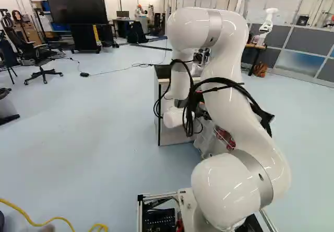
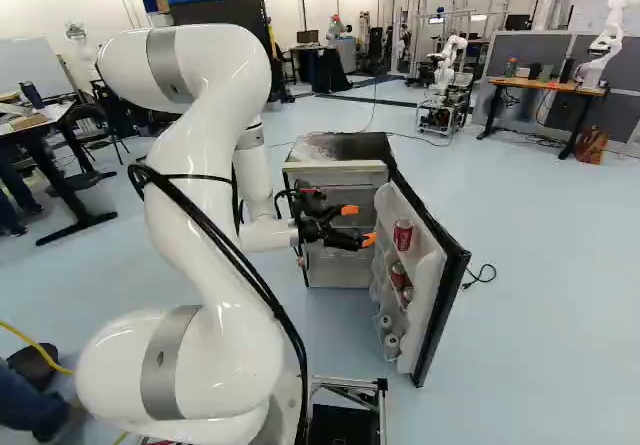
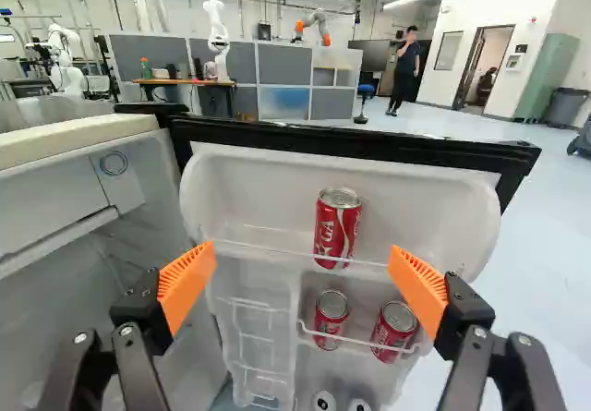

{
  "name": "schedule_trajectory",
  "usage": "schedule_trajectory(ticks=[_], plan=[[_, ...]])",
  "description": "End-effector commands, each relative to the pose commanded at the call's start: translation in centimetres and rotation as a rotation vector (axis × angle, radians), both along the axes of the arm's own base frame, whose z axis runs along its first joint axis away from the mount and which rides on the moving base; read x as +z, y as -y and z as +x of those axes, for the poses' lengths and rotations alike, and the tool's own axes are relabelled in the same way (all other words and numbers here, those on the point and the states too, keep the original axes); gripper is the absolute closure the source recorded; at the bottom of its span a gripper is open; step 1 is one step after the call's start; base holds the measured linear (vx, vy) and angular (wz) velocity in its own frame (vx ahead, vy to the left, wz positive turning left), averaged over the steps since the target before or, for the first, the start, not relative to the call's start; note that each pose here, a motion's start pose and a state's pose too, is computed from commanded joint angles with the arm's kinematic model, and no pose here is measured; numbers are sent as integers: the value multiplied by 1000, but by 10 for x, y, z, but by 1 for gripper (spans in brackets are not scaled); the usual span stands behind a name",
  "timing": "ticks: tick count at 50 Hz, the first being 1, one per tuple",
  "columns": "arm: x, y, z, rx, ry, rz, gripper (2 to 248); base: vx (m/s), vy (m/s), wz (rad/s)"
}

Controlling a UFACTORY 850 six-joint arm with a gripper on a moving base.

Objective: Grab a drink from the fridge

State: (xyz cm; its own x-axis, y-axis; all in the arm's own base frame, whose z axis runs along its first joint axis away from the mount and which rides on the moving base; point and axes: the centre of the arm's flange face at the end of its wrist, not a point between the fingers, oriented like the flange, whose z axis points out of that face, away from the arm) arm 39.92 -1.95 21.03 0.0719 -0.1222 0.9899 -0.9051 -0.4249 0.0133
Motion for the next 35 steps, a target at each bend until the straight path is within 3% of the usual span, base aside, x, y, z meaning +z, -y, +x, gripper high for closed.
schedule_trajectory(ticks=[35], plan=[[-1, 19, 10, -52, 21, 4, 3, 0, 0, 0]])
